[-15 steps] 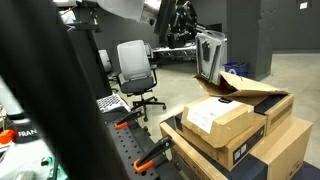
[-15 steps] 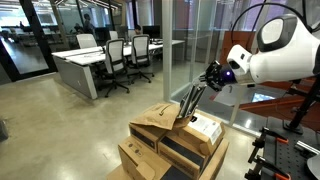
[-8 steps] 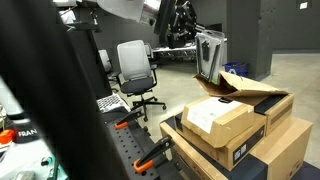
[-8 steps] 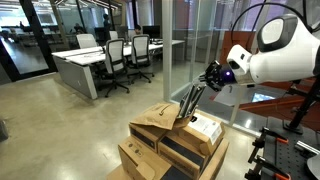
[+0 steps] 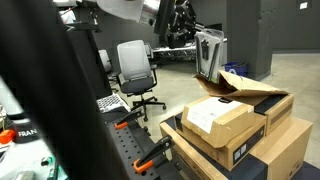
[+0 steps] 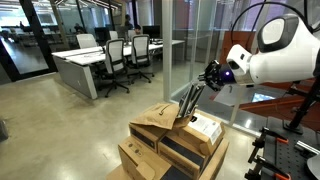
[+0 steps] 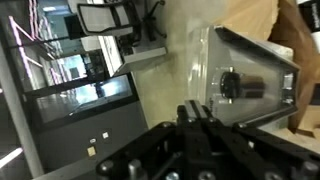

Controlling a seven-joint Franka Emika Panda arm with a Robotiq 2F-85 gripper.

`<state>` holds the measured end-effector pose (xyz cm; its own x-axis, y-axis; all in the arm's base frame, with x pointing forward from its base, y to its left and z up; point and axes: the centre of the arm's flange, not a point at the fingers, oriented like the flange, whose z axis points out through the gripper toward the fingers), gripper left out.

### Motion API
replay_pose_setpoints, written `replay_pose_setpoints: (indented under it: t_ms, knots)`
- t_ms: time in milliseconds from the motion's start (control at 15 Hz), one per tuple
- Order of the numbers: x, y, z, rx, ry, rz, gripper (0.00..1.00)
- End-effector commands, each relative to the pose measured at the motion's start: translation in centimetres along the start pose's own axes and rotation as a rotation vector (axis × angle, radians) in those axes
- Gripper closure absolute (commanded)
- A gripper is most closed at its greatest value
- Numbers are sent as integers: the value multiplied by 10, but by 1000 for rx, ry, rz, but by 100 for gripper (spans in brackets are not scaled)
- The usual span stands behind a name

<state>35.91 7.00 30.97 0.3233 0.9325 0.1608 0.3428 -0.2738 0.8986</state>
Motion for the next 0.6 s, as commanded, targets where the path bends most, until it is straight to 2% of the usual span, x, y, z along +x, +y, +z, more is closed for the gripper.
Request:
replay_pose_setpoints:
  t_ms: [0, 533]
  knots:
    - [1, 2, -8, -33, 2, 3, 100]
    - [-9, 14, -22, -58, 12, 10, 100]
